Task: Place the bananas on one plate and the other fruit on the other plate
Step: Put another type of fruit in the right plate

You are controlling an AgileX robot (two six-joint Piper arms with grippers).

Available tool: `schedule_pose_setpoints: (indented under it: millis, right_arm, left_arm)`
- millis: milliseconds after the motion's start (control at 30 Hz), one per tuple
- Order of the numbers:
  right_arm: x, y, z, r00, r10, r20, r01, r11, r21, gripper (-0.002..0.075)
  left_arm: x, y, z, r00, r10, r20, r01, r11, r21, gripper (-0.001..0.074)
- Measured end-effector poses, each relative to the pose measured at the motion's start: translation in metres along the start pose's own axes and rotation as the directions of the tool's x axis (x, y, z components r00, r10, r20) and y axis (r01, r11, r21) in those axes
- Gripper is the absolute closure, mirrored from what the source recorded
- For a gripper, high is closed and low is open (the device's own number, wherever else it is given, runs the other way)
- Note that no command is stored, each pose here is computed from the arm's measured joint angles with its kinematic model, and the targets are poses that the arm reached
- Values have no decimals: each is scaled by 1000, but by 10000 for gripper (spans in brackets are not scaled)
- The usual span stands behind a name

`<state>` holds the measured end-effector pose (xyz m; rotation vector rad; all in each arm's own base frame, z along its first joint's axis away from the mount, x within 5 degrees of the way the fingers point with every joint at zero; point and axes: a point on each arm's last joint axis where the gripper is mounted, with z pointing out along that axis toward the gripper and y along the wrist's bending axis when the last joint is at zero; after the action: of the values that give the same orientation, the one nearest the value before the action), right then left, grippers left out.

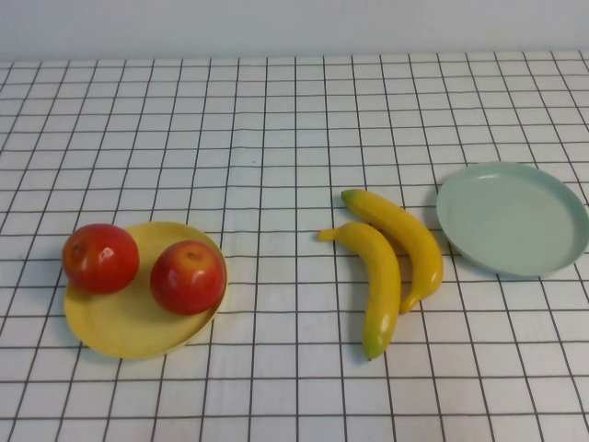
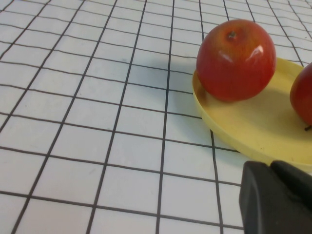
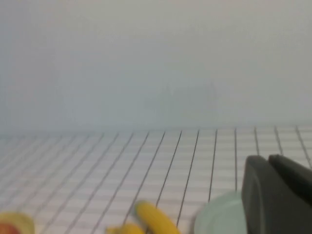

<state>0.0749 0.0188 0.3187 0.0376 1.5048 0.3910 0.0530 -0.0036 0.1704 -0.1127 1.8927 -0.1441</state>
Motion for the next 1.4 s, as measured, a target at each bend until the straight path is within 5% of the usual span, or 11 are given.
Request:
schedule_pose_setpoints:
  millis: [100, 233, 467, 633, 733, 967, 1067, 1233, 1400]
  right_arm:
    - [-6, 8, 38, 947, -187, -261, 162, 980, -115, 741]
    - [-12, 4, 87, 785, -341, -517, 264, 940, -218, 741]
    - [4, 2, 177, 441, -374, -816, 172, 928, -332, 741]
    - [50, 21, 226, 145, -444, -884, 124, 895, -429, 741]
    - [74, 33, 256, 45, -473, -880, 111, 878, -466, 741]
    - [109, 41, 316, 12, -477, -879, 88, 876, -474, 695]
    - [113, 46, 332, 31, -474, -880, 96, 878, -470, 589]
    - [109, 47, 344, 87, -450, -889, 132, 889, -438, 307]
    - [118, 42, 353, 122, -451, -884, 185, 886, -426, 240]
  left_arm:
    - [0, 0, 0, 1000, 0, 0, 0, 1000, 0, 738]
    - [0, 0, 0, 1000, 0, 0, 0, 1000, 0, 738]
    - [0, 0, 0, 1000, 0, 0, 0, 1000, 0, 738]
    - [0, 0, 0, 1000, 2, 0, -2, 1000, 0, 738]
    - [0, 0, 0, 1000, 2, 0, -2, 1000, 0, 738]
    - [0, 0, 0, 1000, 2, 0, -2, 1000, 0, 738]
    - [0, 0, 0, 1000, 2, 0, -2, 1000, 0, 738]
    - [0, 0, 0, 1000, 2, 0, -2, 1000, 0, 738]
    - [0, 0, 0, 1000, 2, 0, -2, 1000, 0, 738]
